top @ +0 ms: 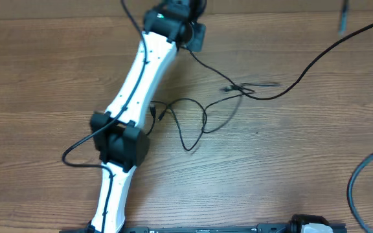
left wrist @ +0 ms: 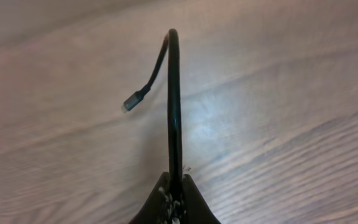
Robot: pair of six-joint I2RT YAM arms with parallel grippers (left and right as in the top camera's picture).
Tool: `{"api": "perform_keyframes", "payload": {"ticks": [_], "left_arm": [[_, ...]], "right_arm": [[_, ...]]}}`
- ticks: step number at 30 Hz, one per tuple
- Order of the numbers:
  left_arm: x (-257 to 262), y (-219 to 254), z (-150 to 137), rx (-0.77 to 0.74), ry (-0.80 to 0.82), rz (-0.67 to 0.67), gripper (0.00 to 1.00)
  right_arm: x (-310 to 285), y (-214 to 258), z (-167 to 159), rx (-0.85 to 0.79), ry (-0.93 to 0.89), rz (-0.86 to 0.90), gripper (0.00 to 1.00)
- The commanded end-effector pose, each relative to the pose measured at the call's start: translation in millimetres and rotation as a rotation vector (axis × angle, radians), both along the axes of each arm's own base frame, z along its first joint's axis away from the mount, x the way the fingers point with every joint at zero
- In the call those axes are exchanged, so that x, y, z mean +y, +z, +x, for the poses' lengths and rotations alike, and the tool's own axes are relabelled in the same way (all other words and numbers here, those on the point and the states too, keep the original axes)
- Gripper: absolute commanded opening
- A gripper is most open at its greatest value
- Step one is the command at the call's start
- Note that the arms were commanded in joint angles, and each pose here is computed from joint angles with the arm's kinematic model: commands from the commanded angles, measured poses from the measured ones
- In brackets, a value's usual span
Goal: Untangle cables
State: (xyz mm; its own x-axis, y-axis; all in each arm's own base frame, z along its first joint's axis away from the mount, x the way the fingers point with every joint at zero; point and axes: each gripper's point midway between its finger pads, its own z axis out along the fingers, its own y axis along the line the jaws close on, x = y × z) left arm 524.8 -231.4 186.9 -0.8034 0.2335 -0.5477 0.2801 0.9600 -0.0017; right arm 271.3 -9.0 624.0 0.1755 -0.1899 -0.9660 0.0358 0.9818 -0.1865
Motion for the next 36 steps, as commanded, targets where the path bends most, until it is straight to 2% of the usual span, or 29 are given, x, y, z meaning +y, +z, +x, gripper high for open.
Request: {"api": "perform_keyframes", "payload": {"ticks": [1,3,8,14,18,22,24,31,32,36], "left_arm": [[-1,-10,-2,0.014,0.033,0.033,0.04],[5,-10,-2,0.01,0.052,0.06,0.04],[28,22,-4,-0.041,0.1,0.082,0.04],[68,104,-22,-0.173,0.178,0.075,0.04],[83,165,-46,-0.279,0.196,0.021,0.04],[106,224,-75,-0.404,0.271,-0.024,0.04],[119,267,-98,-0.5,0.291,-0.075,0.04],[147,364,-171,-0.739,0.323,-0.251,0.04],[156,383,-193,-0.788,0.334,-0.296,0.04],[171,405,-226,-0.852,0.341,-0.332,0.04]], "right_arm": [[-62,-21,28,0.074,-0.267,0.058,0.04],[-91,-31,39,0.094,-0.326,0.133,0.04],[-145,-62,68,0.165,-0.321,0.247,0.04],[-224,-98,79,0.213,-0.398,0.378,0.04],[-262,-129,85,0.254,-0.402,0.505,0.04],[-279,-163,96,0.329,-0.417,0.561,0.04],[-270,-176,112,0.367,-0.368,0.574,0.04],[-205,-174,155,0.403,-0.209,0.523,0.04],[-186,-176,163,0.421,-0.169,0.517,0.04],[-139,-183,180,0.476,-0.072,0.456,0.04]]}}
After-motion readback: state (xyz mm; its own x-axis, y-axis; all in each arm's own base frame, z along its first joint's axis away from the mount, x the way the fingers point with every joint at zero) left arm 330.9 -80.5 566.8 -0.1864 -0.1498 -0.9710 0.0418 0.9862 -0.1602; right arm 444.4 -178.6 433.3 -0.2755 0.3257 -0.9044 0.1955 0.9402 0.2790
